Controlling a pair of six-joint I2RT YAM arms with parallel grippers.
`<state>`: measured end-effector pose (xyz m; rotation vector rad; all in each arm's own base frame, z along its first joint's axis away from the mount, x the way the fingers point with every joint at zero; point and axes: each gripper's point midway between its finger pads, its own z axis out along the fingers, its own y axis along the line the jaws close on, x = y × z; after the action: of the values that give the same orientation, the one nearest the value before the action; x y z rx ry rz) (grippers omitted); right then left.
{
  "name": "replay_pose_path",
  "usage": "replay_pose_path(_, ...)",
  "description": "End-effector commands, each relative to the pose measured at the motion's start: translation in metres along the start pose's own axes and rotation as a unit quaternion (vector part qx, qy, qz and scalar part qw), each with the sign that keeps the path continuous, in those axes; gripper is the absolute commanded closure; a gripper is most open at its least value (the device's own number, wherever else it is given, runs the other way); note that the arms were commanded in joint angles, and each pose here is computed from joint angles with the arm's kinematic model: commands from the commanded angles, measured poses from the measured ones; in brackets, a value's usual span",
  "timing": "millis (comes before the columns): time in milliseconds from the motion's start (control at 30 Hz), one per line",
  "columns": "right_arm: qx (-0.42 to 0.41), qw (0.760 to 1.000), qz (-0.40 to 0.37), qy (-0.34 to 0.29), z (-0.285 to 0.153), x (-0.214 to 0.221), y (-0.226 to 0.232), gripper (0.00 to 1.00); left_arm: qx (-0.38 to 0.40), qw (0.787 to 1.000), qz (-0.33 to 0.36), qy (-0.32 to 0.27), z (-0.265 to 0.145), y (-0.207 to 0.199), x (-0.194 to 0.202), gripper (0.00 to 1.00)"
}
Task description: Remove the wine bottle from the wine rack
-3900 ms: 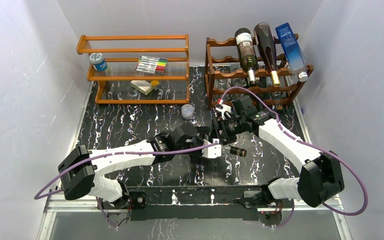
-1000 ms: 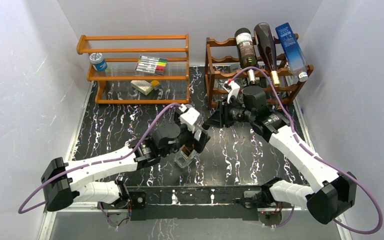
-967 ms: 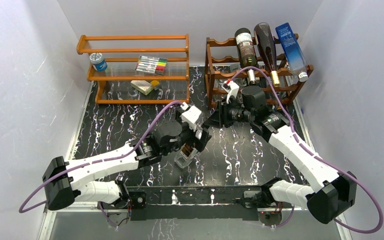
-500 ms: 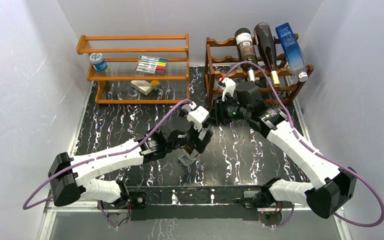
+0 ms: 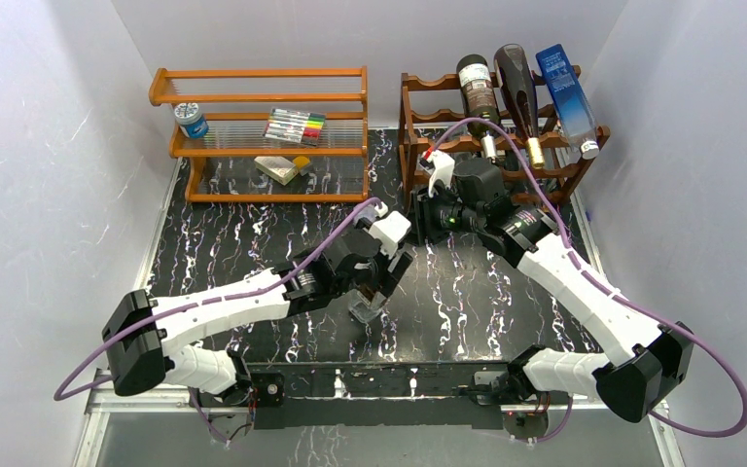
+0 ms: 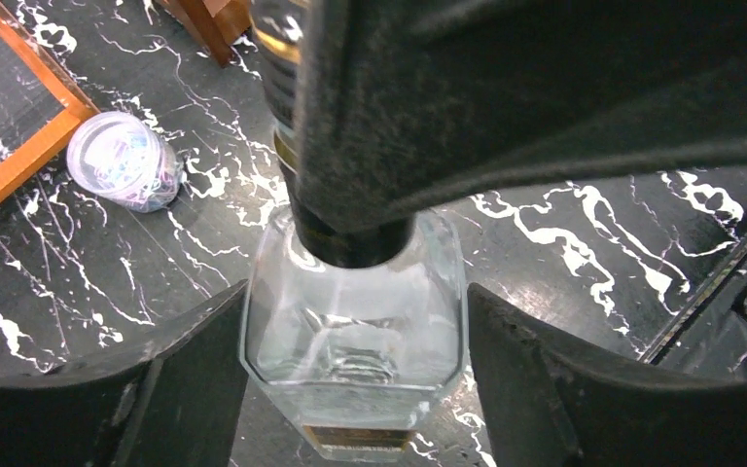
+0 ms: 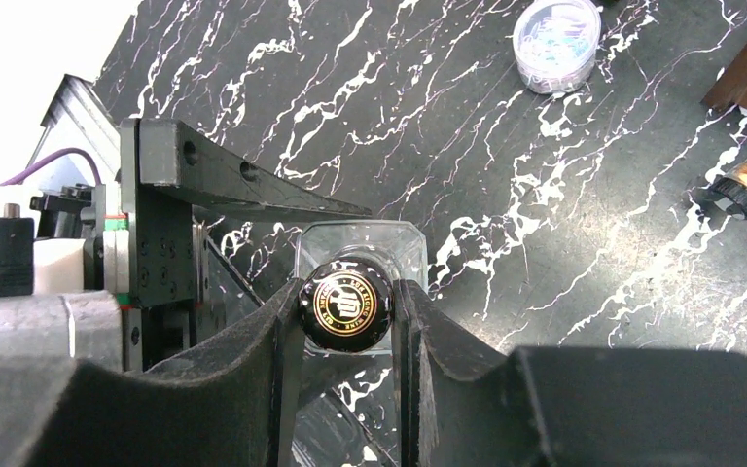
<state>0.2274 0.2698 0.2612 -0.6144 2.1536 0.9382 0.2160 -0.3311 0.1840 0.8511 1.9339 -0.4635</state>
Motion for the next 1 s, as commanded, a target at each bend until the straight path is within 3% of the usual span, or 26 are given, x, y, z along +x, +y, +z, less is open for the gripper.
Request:
replay_pose_path(0,-0.046,0.996,-0.028,-0.071,-0.015,-0.046,0.033,1.0,-0.01,1.0,0.0,-0.026,-0.001,0.003,-0.019,0.37)
replay_pose_path(67,-0.046,0.996,-0.029,-0.069,-0.016,-0.045,0.033,0.96,-0.016,0.999,0.001,-0.036,-0.006,0.007,-0.023,0.49)
replay_pose_path(167,-0.034,0.996,-0.031,-0.074,-0.018,-0.045,0.03,0.63,-0.031,0.998,-0.001,-0.049,-0.014,0.015,-0.026,0.61)
replay_pose_path(267,-0.008,0.995,-0.025,-0.097,-0.026,-0.053,0.024,0.33,-0.046,0.997,-0.01,-0.064,-0.024,0.023,-0.03,0.66)
replay_pose_path(400,0.012,0.991,-0.016,-0.134,-0.04,-0.07,0.024,0.03,-0.057,0.994,-0.034,-0.084,-0.035,0.034,-0.033,0.7)
replay_pose_path(567,0.066,0.978,-0.011,-0.198,-0.071,-0.09,0.014,0.02,-0.086,0.989,-0.056,-0.102,-0.047,0.057,-0.036,0.72)
replay_pose_path(733,0.111,0.963,-0.013,-0.247,-0.098,-0.091,0.001,0.02,-0.149,0.977,-0.089,-0.123,-0.068,0.111,-0.038,0.73)
replay_pose_path(967,0.126,0.961,-0.009,-0.246,-0.103,-0.079,-0.007,0.02,-0.322,0.92,-0.126,-0.187,-0.127,0.219,-0.04,0.72)
